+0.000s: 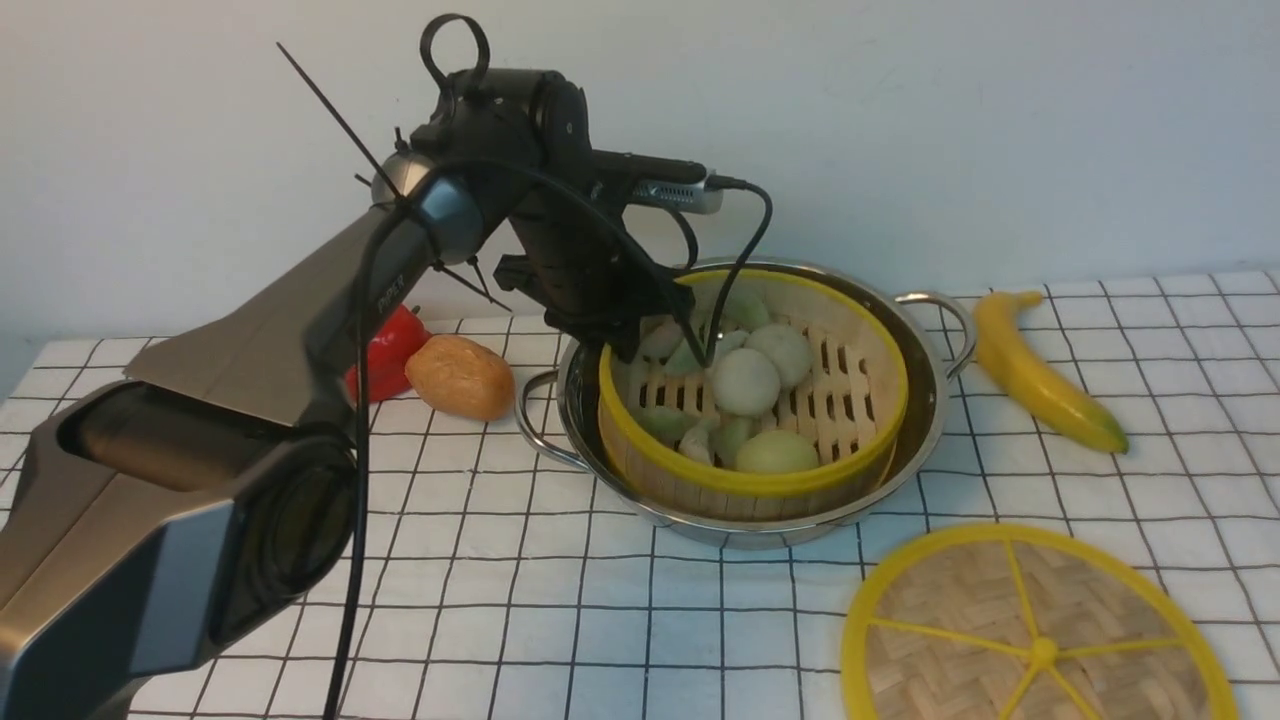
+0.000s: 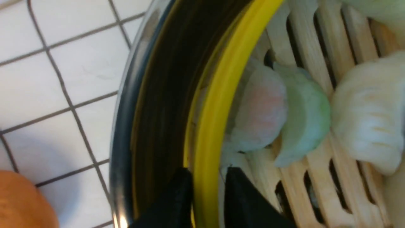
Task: Place the steamer in the pot on the white tablecloth, and put the lid on the steamer.
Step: 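Place the bamboo steamer basket with dumplings into the steel pot with the left gripper, then move the gripper down to the bamboo steamer lid and grasp its center knob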
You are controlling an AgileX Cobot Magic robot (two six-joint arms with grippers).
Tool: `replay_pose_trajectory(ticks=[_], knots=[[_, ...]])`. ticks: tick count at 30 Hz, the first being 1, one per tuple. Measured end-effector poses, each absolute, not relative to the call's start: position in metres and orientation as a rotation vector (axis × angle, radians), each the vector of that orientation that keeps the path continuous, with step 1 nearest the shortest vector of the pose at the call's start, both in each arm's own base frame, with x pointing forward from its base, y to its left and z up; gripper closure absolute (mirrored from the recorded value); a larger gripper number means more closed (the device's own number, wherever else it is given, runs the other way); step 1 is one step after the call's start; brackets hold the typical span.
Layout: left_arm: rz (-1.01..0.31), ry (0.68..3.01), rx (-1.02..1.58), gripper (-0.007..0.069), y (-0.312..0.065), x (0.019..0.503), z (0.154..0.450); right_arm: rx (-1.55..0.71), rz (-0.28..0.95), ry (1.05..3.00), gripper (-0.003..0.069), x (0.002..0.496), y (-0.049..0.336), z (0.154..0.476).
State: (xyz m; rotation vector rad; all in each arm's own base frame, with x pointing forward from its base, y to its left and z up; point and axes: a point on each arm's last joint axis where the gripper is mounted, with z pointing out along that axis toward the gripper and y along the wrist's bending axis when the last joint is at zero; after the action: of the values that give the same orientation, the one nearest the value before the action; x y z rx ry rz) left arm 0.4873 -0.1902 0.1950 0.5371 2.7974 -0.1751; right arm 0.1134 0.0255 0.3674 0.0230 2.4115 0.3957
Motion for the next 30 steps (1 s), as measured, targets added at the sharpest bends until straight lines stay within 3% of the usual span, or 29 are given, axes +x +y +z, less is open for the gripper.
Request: replay_pose_trajectory(ticks=[9,18,26,28,30], knots=[[-0.161,2.793,0.541,0.0424,-0.19,0.488,0.195,0.023,0.4,2.411,0.0416,0.113,0.026,0.367],[-0.151,2.657,0.533,0.0384,-0.192,0.494,0.235,0.023,0.4,2.411,0.0416,0.113,0.026,0.367],[-0.107,2.435,0.542,0.0422,-0.178,0.471,0.334,-0.004,0.491,2.444,0.0416,0.125,0.032,0.363],[-0.043,2.305,0.542,0.0474,-0.164,0.445,0.393,-0.042,0.592,2.474,0.0416,0.141,0.039,0.358],[-0.023,2.257,0.537,0.0499,-0.157,0.434,0.415,-0.06,0.635,2.482,0.0416,0.15,0.042,0.356]])
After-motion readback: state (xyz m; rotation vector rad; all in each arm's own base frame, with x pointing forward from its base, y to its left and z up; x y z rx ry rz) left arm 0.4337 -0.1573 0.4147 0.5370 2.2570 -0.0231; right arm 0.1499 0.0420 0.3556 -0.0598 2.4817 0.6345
